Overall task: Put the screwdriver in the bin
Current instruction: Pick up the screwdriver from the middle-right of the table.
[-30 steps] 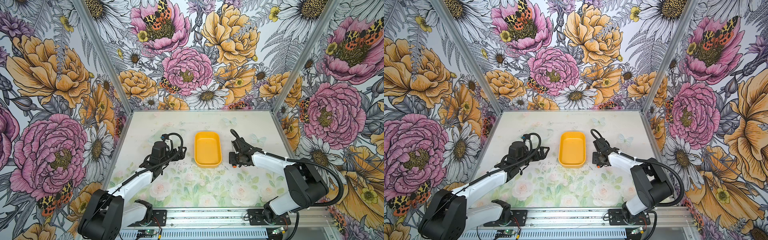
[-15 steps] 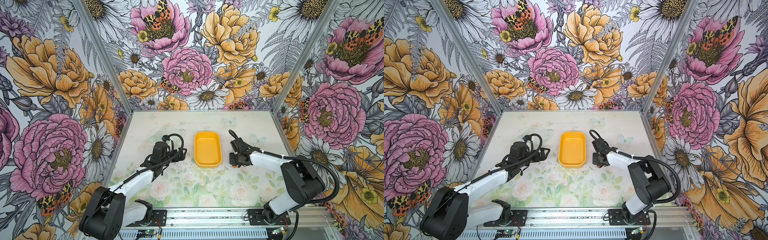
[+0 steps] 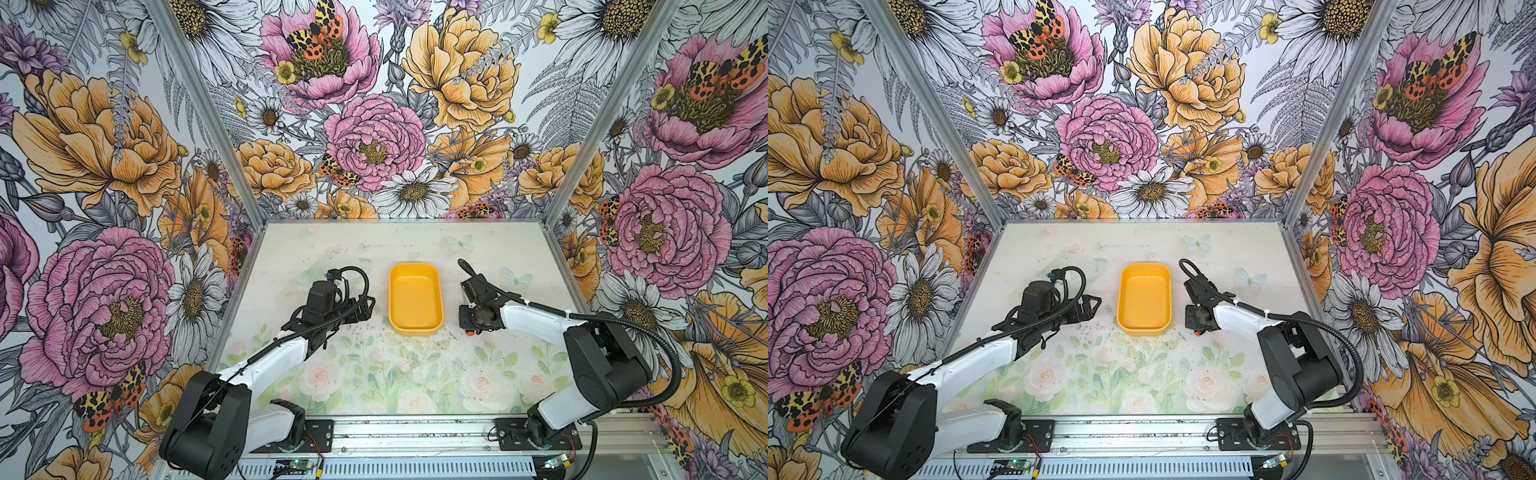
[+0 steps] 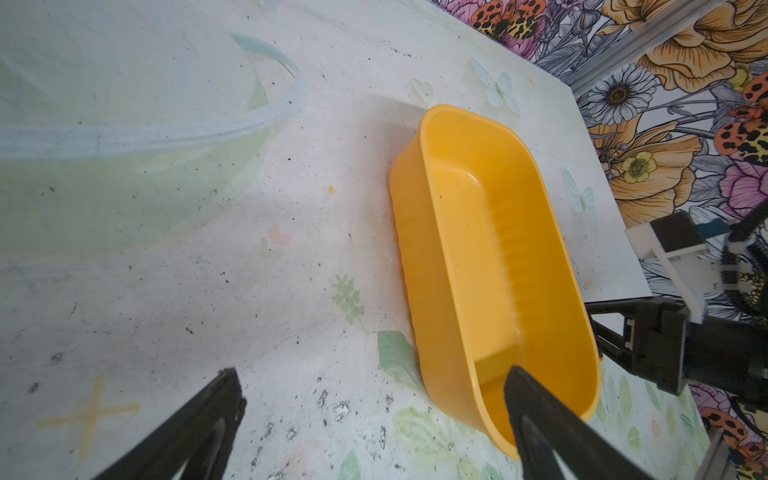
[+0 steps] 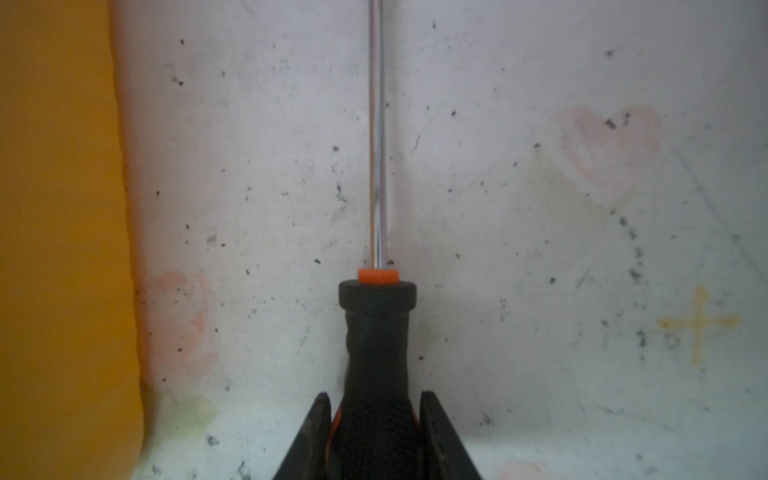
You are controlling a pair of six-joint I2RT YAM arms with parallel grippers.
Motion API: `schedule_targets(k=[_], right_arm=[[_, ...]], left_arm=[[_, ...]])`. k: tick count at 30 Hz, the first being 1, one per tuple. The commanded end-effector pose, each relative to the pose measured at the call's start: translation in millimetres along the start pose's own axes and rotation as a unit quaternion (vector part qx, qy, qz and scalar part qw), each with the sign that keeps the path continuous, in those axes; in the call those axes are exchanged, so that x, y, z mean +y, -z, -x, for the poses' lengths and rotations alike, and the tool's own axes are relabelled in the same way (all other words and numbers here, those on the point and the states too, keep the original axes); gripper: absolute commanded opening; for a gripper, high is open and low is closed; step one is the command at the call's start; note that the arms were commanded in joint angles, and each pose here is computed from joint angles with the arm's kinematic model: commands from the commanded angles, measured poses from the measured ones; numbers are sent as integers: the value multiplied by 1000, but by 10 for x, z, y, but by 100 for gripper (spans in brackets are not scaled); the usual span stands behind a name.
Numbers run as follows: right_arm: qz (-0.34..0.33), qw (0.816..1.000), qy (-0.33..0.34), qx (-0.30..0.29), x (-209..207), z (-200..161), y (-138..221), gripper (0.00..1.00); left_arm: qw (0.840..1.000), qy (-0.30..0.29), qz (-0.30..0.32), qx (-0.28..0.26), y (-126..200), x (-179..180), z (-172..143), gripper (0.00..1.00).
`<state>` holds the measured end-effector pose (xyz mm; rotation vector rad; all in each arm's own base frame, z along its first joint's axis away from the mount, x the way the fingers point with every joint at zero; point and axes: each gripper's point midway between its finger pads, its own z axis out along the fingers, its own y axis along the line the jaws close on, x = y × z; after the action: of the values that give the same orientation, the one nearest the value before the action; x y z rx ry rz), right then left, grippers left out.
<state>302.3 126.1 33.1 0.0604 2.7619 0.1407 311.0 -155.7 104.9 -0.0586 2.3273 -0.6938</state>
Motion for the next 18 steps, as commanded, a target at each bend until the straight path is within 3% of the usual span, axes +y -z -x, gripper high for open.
schedule_targets(k=[1, 7, 13, 18], right_arm=[[29, 998, -13, -58, 130, 314, 372, 0], [52, 986, -53, -148, 186, 691, 982, 0], [73, 961, -112, -241, 270, 1045, 1600, 0], [108, 952, -121, -260, 562, 1189, 1844, 0]], left_arm=[[1000, -3, -16, 5, 14, -112, 38, 99], [1000, -3, -18, 8, 19, -127, 44, 99], [1000, -1, -16, 11, 28, -121, 28, 99], [1000, -3, -12, 14, 51, -112, 16, 99]])
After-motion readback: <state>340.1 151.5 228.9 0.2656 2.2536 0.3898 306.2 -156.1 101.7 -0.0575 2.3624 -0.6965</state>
